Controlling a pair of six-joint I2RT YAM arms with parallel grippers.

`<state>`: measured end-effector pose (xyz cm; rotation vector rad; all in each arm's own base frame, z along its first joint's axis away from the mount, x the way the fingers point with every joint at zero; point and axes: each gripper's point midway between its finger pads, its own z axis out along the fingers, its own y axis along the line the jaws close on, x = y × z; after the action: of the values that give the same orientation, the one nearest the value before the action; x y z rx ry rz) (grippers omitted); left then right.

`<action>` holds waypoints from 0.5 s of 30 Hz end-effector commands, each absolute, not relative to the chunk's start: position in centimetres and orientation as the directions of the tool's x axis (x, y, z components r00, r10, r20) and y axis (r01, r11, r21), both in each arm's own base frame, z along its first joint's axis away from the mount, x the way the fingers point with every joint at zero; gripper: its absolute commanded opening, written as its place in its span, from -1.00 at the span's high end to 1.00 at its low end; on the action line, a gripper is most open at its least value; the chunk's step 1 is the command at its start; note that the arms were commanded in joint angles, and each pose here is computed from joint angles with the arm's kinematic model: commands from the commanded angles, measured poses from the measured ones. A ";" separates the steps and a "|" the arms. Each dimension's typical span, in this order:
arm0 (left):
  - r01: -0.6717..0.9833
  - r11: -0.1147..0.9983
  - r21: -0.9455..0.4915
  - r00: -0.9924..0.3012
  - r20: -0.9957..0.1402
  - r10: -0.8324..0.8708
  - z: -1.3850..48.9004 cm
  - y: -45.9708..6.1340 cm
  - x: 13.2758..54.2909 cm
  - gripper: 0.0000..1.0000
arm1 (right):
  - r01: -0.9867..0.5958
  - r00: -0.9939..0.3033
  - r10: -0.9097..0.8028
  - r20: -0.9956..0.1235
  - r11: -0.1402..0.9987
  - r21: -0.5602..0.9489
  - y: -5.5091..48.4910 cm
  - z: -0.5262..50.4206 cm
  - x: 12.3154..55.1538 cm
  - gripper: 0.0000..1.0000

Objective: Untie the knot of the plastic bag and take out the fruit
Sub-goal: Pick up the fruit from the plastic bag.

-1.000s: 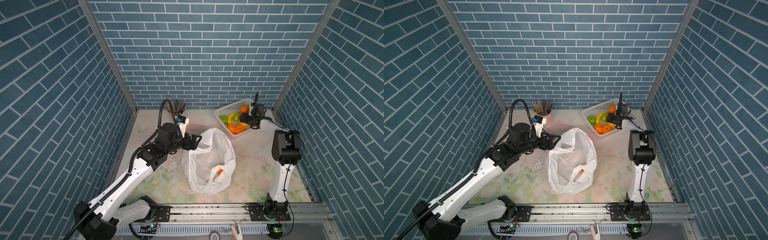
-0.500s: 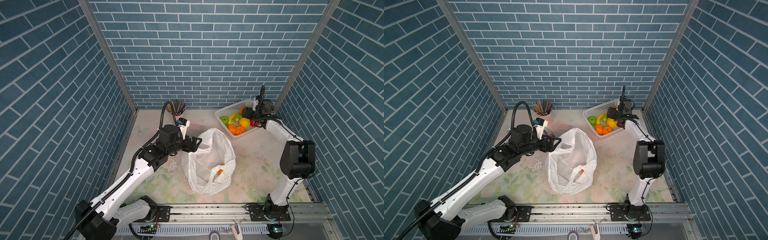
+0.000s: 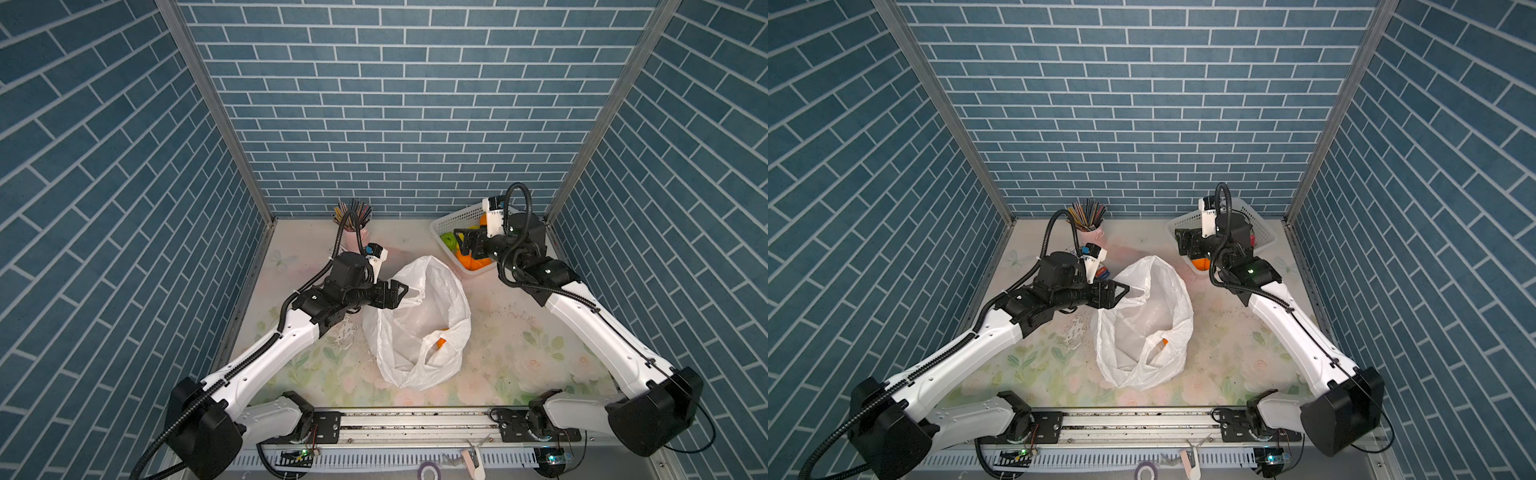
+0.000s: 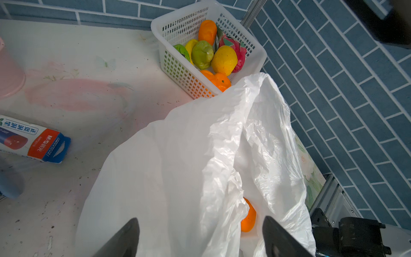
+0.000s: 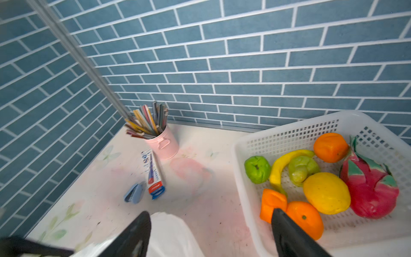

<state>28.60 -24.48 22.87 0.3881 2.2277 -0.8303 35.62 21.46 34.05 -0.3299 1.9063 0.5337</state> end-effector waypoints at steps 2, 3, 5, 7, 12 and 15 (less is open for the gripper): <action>0.506 0.732 -0.456 -0.694 -0.719 0.032 22.5 -24.9 28.6 -0.74 | -0.521 -0.435 -0.037 -0.900 0.825 0.218 23.2 32.8 30.3 -0.66; 0.505 0.732 -0.457 -0.695 -0.718 0.031 22.4 -25.0 28.6 -0.73 | -0.536 -0.444 -0.036 -0.895 0.811 0.233 23.6 32.7 29.0 -0.65; 0.504 0.731 -0.460 -0.699 -0.715 0.032 22.2 -25.1 28.7 -0.66 | -0.578 -0.460 -0.050 -0.887 0.775 0.256 24.8 32.4 26.6 -0.60; 0.504 0.730 -0.461 -0.702 -0.712 0.034 21.9 -25.2 28.7 -0.57 | -0.610 -0.482 -0.070 -0.874 0.742 0.277 25.7 31.9 24.4 -0.55; 0.499 0.732 -0.464 -0.711 -0.702 0.040 21.4 -25.4 28.9 -0.39 | -0.661 -0.563 -0.148 -0.813 0.672 0.335 27.2 28.9 20.1 -0.44; 0.497 0.733 -0.464 -0.713 -0.700 0.040 21.3 -25.4 28.9 -0.17 | -0.679 -0.612 -0.223 -0.759 0.641 0.358 27.9 26.1 17.9 -0.39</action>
<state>28.94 -25.12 21.68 0.3942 2.2462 -0.8512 19.91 27.95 28.88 -0.6726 2.0435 0.8138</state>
